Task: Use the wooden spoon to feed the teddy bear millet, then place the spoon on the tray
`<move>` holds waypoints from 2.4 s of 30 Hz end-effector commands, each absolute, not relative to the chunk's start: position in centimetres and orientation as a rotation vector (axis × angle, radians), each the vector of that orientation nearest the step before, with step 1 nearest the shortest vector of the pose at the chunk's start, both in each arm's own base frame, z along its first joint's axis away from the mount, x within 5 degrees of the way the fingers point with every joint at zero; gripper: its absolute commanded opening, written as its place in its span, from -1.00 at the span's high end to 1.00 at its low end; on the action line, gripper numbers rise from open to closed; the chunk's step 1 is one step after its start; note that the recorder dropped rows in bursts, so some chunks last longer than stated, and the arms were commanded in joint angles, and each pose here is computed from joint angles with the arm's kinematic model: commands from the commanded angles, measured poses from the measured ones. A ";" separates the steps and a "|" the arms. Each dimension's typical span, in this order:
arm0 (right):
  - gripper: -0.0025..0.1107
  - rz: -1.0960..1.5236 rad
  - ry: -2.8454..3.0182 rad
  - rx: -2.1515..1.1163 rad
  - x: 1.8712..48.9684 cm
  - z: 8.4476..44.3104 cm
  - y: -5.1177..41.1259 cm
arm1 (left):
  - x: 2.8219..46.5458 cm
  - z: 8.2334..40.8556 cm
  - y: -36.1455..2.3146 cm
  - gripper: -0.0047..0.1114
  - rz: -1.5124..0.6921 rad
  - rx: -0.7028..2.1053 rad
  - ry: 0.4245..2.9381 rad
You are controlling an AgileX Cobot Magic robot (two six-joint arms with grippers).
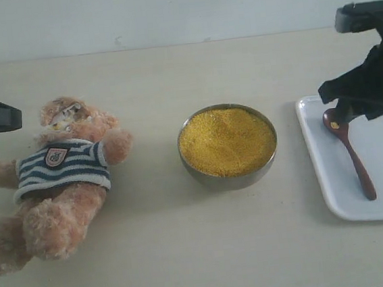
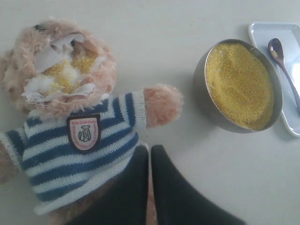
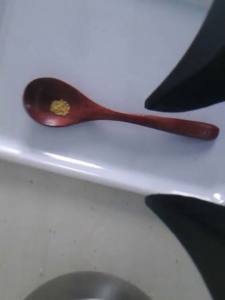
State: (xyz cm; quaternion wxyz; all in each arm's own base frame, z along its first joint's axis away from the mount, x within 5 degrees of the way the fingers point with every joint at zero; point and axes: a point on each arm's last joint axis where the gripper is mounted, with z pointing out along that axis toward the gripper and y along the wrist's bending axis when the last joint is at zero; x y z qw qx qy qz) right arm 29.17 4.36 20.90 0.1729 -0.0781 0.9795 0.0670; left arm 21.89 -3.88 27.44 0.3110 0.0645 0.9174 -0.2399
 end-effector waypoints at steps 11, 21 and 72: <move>0.31 0.083 2.961 -0.168 29.1 14.3 3.6 | 21.9 27.3 -3.8 0.85 -0.634 0.149 2.421; 0.31 0.079 2.968 -0.146 29.0 12.8 3.6 | 21.9 27.3 -3.8 0.85 -0.634 0.149 2.421; 0.96 0.311 1.584 0.100 7.7 27.8 1.1 | 8.1 29.6 -3.0 0.85 -0.420 0.096 1.701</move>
